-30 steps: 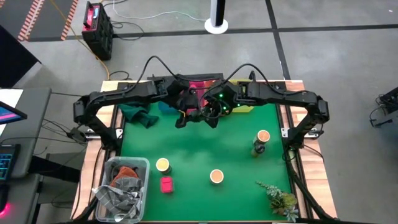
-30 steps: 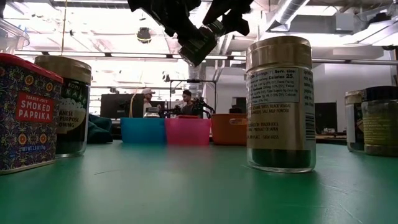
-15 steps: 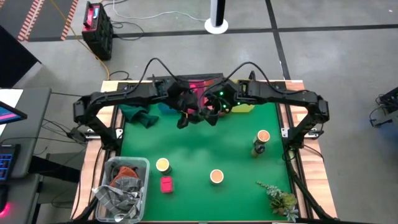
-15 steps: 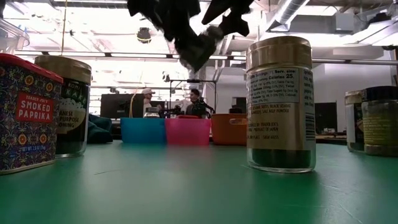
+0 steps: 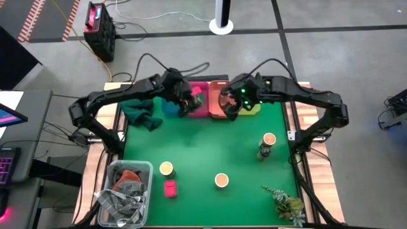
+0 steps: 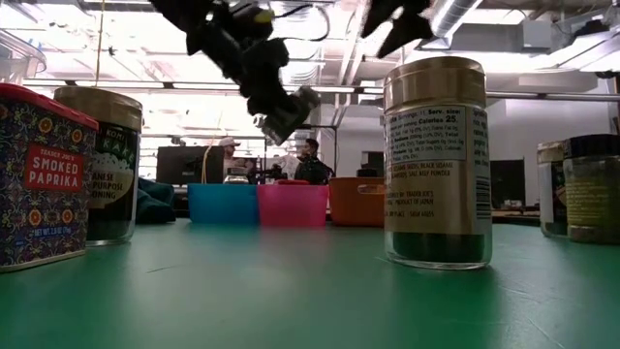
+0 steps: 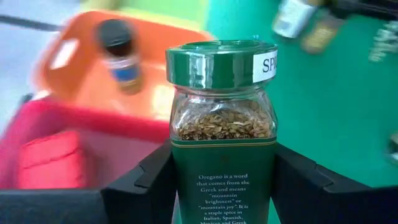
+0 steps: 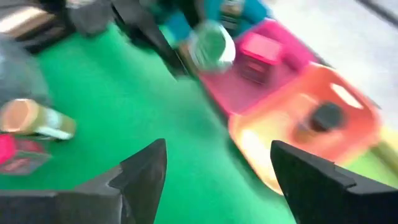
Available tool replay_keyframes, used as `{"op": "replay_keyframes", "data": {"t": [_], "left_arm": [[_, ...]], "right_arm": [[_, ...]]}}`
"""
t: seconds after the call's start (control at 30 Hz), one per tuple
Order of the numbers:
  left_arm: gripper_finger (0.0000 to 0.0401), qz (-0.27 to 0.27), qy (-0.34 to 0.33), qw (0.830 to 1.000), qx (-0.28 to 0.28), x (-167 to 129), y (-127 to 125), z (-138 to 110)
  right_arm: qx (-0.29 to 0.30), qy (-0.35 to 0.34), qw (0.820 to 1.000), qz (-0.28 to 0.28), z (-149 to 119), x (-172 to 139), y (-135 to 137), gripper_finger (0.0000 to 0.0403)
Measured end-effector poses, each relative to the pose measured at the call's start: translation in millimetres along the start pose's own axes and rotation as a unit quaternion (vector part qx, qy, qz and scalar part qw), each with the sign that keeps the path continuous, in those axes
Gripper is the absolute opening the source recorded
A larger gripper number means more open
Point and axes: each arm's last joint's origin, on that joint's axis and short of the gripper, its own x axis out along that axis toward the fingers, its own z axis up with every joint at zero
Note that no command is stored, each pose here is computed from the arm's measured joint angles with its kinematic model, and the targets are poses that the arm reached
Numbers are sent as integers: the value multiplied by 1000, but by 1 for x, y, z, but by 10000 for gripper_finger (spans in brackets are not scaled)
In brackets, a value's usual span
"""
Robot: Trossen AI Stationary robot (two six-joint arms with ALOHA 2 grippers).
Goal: Sort spices by type
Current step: Put the green spice bottle into the blue bin
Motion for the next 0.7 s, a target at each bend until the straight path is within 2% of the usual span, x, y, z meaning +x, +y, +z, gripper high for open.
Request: {"op": "replay_keyframes", "data": {"t": [0.2, 0.33, 0.43, 0.5, 0.6, 0.7], "left_arm": [[194, 73, -30, 995, -56, -16, 22, -30], [194, 136, -45, 987, -75, -24, 20, -54], [194, 207, -76, 971, -91, -30, 17, -66], [194, 254, -114, 954, -112, -31, 17, -70], [194, 298, -142, 933, -143, -28, 14, -79], [202, 336, -141, 917, -162, -24, 8, -87]], "right_arm": [[2, 7, 996, -89, -16, -18, 3, 312], [7, -1, 995, -102, -19, -19, 8, 312], [12, -14, 995, -94, -17, -19, 13, 312], [12, -24, 996, -87, -16, -18, 16, 312], [13, -32, 996, -82, -13, -15, 19, 311], [14, -32, 996, -82, -13, -14, 19, 311]]}}
